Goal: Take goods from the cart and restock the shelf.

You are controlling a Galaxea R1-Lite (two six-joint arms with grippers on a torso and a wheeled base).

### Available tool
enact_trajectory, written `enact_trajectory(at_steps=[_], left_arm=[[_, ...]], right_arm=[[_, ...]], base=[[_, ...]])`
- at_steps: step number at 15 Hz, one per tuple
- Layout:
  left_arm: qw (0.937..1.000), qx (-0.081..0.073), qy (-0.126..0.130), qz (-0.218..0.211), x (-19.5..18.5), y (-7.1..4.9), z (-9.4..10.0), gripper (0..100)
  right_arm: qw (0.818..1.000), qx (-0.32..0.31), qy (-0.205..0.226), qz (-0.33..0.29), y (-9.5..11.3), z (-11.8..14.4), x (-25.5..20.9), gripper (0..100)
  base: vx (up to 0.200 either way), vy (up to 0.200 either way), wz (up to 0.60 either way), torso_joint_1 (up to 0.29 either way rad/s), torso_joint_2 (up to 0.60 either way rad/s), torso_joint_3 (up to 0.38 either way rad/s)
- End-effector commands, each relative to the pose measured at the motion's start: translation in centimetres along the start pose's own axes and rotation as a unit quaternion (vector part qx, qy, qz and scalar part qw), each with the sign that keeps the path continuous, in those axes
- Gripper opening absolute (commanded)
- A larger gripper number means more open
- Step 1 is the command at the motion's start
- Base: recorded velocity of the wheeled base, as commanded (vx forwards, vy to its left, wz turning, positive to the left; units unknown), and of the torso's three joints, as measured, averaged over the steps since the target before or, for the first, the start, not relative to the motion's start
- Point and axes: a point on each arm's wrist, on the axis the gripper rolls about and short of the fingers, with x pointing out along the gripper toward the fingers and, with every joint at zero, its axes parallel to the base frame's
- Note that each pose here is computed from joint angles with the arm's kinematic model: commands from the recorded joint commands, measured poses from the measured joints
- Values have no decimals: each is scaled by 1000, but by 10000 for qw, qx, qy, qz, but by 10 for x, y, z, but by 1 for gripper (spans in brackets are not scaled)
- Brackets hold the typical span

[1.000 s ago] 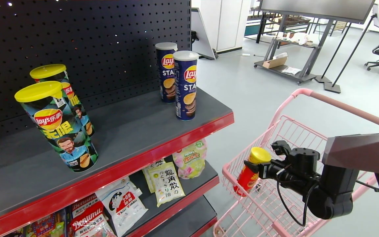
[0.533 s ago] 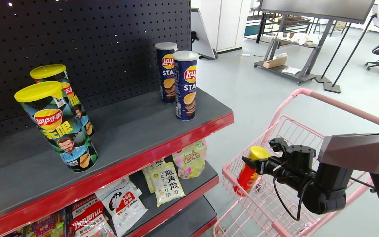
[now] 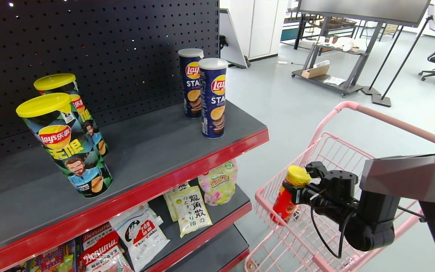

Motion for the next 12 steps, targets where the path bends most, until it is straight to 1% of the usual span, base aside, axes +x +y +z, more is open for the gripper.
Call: enact_trajectory(at_steps=[1,2,5,6,8,9,10,11,12], left_arm=[[10000,2,0,4,0,0,0,100],[10000,-2,-15,4,0,0,0,100],[10000,-14,-59,4,-1,0,-1,100],[9999,-27,-119,-2,-1,0,-1,100],[9998,-45,-178,5,-2,0,-1,100],[9998,-51,-200,5,-2,1,0,100],[9997,-59,-230,21,-3,1,1,100],[9995,-84,-288,97,-4,1,1,100],[9988,-128,-434,190,-6,2,-2,100]], right_arm=[[9999,-68,-123,-79,14,13,-15,0],[9996,-92,-170,-186,18,19,-25,0],[9980,-214,-468,-376,32,53,-69,0],[9968,-324,-591,-425,35,68,-85,0],[9933,-592,-865,-485,40,106,-119,0],[9923,-633,-918,-540,42,121,-135,0],[9913,-629,-946,-661,45,144,-159,0],[9904,-627,-966,-768,48,159,-178,0],[9898,-615,-888,-925,50,172,-201,0]], base=[[0,0,0,0,0,0],[0,0,0,0,0,0],[0,0,0,0,0,0],[0,0,0,0,0,0],[0,0,0,0,0,0],[0,0,0,0,0,0],[0,0,0,0,0,0],[0,0,0,0,0,0],[0,0,0,0,0,0]])
